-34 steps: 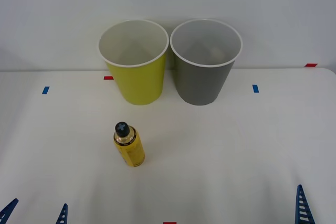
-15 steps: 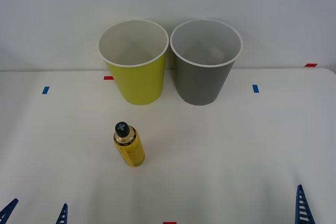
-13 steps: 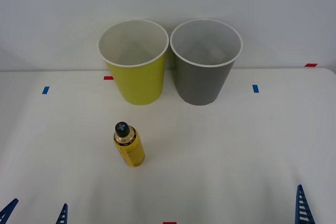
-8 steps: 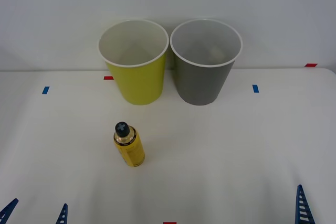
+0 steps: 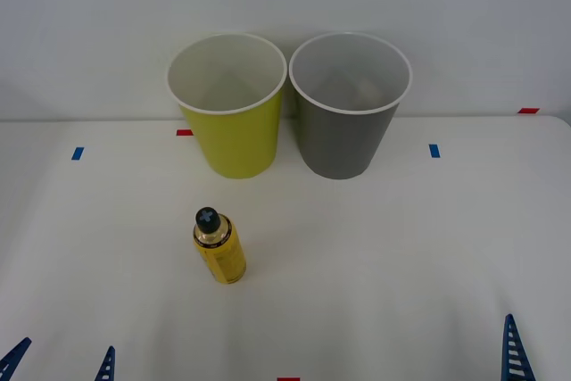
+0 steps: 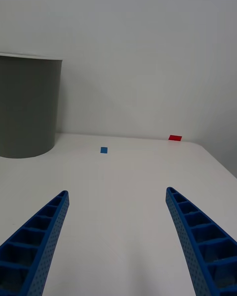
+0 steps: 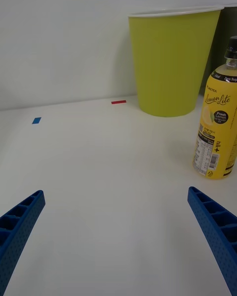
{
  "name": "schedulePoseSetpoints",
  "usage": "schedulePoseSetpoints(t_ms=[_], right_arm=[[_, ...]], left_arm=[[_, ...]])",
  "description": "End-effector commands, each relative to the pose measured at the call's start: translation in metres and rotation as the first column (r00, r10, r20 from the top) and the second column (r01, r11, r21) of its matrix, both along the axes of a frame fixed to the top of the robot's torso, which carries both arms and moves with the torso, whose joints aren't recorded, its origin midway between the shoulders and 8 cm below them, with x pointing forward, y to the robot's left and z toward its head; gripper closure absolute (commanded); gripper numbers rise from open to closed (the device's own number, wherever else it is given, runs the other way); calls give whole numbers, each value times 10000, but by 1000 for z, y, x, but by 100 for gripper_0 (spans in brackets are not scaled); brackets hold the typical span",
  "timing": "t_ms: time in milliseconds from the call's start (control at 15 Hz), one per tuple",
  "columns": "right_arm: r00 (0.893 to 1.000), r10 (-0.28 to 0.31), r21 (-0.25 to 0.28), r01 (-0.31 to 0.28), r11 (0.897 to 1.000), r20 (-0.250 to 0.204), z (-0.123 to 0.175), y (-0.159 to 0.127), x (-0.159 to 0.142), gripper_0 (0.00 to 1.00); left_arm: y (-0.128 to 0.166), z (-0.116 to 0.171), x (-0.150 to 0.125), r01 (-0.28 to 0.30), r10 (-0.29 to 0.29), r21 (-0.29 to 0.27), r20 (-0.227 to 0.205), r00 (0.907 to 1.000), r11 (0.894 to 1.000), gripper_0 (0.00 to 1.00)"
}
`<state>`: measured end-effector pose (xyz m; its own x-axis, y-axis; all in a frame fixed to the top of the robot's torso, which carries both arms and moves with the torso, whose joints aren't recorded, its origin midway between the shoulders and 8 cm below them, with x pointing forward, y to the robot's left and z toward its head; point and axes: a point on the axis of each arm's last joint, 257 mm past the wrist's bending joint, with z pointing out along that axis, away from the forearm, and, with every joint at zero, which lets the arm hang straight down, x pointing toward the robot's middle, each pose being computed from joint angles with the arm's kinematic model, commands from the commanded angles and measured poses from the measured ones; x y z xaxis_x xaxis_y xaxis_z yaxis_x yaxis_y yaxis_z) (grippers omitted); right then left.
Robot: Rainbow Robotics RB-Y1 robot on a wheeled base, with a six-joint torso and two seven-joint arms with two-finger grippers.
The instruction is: Put cans in the gray bin and PET bottles in the light green bin.
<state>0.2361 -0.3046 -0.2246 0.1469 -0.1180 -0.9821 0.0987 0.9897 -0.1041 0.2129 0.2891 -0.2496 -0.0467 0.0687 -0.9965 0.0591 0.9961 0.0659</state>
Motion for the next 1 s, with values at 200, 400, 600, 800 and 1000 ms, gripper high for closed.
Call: schedulePoseSetpoints(t_ms=[200, 400, 600, 800, 1000], right_arm=[[10000, 0, 0, 0, 10000, 0, 0, 0, 0, 35], [10000, 0, 0, 0, 10000, 0, 0, 0, 0, 35], [10000, 0, 0, 0, 10000, 0, 0, 0, 0, 35], [10000, 0, 0, 0, 10000, 0, 0, 0, 0, 36], [10000, 0, 0, 0, 10000, 0, 0, 0, 0, 36]], left_arm=[[0, 0, 0, 0, 0, 0, 0, 10000, 10000, 0], [0, 0, 0, 0, 0, 0, 0, 10000, 10000, 0], [0, 0, 0, 0, 0, 0, 0, 10000, 10000, 0], [0, -22, -3, 5, -2, 70, -432, 9991, 10000, 0], [1, -11, -1, 417, -407, 390, -256, 9988, 9984, 0]])
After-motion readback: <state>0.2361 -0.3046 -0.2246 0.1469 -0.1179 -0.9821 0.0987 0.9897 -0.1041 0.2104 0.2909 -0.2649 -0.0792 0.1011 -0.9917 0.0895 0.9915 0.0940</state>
